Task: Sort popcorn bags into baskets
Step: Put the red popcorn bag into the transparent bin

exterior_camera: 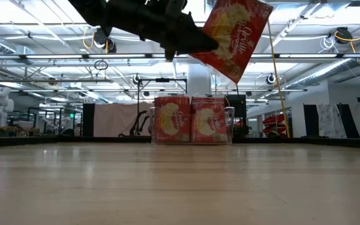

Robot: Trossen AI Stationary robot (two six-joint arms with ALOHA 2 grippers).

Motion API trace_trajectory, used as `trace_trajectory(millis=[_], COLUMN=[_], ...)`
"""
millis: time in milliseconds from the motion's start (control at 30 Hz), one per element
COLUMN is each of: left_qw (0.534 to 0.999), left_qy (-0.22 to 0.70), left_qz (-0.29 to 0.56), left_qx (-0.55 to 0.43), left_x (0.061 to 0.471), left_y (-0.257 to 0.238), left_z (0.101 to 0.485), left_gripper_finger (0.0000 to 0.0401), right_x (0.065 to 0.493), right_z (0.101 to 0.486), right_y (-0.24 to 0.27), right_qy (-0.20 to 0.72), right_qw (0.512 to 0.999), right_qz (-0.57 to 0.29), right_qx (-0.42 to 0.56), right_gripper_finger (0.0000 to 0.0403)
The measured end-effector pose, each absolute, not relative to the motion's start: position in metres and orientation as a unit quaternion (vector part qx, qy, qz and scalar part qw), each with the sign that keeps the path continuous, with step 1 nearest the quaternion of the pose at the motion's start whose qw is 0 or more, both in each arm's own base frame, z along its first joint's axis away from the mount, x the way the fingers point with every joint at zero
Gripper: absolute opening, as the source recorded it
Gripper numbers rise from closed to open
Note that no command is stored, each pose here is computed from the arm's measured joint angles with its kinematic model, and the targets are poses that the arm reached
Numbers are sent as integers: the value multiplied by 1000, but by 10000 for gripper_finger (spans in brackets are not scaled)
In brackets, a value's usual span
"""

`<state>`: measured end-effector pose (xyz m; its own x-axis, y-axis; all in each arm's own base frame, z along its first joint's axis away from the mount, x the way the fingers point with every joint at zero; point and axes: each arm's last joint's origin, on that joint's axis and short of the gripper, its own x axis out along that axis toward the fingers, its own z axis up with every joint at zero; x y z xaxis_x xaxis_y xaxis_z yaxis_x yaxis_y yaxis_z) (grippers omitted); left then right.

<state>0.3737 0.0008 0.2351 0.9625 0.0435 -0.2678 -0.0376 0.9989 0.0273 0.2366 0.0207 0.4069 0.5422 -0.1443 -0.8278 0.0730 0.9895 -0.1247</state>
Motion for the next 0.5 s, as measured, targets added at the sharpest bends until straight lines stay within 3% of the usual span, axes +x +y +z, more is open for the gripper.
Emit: trace_trajectory(millis=[300,500], left_qw=[992,993], left_qy=[123,120], left_qz=[19,19], left_qx=[10,1], left_x=[374,374], left_y=[0,0], left_z=[238,238], left_gripper_finger=[29,34], right_x=[240,251], right_z=[405,394], right_y=[21,22], right_qy=[475,494], right_qw=[877,866], right_qz=[-58,-50], right_qx=[-47,-65], right_gripper_finger=[184,177])
